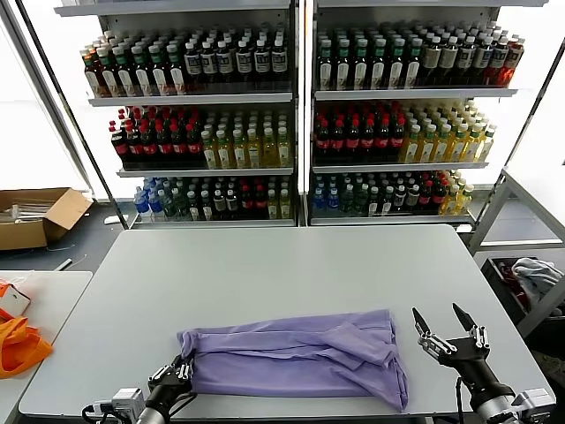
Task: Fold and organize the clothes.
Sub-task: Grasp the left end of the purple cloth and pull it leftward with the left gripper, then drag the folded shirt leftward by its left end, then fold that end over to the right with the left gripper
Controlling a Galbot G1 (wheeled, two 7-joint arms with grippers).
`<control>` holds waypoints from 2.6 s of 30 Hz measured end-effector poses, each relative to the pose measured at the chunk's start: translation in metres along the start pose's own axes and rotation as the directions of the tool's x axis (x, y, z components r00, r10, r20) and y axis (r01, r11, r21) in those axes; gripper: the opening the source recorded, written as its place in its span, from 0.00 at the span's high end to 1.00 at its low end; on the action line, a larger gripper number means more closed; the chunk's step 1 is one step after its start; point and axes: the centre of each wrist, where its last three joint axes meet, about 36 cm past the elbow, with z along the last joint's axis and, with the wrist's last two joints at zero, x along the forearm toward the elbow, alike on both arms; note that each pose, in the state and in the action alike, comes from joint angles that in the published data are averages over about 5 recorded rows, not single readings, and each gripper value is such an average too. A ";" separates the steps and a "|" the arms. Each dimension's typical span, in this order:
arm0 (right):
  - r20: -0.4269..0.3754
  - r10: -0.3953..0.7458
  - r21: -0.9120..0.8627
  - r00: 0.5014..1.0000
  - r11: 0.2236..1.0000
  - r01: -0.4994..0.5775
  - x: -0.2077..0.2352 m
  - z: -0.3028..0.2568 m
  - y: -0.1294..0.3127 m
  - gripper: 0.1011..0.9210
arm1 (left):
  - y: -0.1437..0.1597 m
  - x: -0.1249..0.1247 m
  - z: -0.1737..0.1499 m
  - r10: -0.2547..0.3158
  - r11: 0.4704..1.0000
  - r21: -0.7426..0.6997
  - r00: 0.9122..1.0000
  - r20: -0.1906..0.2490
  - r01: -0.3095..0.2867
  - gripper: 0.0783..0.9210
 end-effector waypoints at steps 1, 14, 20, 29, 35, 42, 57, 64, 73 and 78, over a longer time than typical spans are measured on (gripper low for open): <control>0.001 -0.001 -0.001 1.000 1.000 0.001 0.000 0.000 0.000 0.12 | 0.000 0.000 0.000 0.000 1.000 0.000 1.000 0.003 0.000 0.93; 0.020 -0.002 -0.012 1.000 1.000 0.002 0.001 -0.005 -0.005 0.12 | 0.047 -0.005 -0.025 -0.015 0.998 -0.065 0.996 0.084 0.020 0.97; 0.024 0.003 -0.022 1.000 1.000 -0.002 -0.002 -0.004 -0.007 0.12 | 0.117 -0.002 -0.063 -0.079 0.985 -0.138 0.984 0.161 0.102 0.97; 0.029 0.006 -0.034 1.000 0.999 -0.005 -0.001 -0.004 -0.005 0.12 | 0.142 0.022 -0.115 -0.076 0.969 -0.204 0.958 0.275 0.136 0.97; 0.032 0.008 -0.046 0.999 0.999 -0.007 0.001 -0.003 0.001 0.12 | 0.089 0.031 -0.113 0.013 0.970 -0.233 0.943 0.331 0.068 0.97; 0.026 0.011 -0.054 1.000 0.998 -0.010 0.006 -0.002 0.008 0.12 | 0.029 0.029 -0.087 0.113 0.974 -0.224 0.940 0.322 -0.041 0.97; 0.011 0.022 -0.070 1.000 0.997 -0.021 0.019 0.002 0.024 0.12 | -0.061 0.017 -0.044 0.257 0.964 -0.144 0.928 0.270 -0.225 0.97; -0.001 0.018 -0.071 1.000 0.997 -0.018 0.025 0.002 0.031 0.12 | -0.088 0.004 -0.028 0.308 0.950 -0.125 0.924 0.227 -0.286 0.90; -0.005 0.012 -0.067 1.000 0.998 -0.012 0.028 -0.001 0.035 0.12 | -0.111 -0.022 -0.012 0.336 0.941 -0.109 0.926 0.172 -0.321 0.59; -0.008 0.005 -0.070 1.000 0.998 -0.006 0.028 0.000 0.037 0.12 | -0.119 -0.027 -0.008 0.351 0.936 -0.101 0.923 0.159 -0.338 0.43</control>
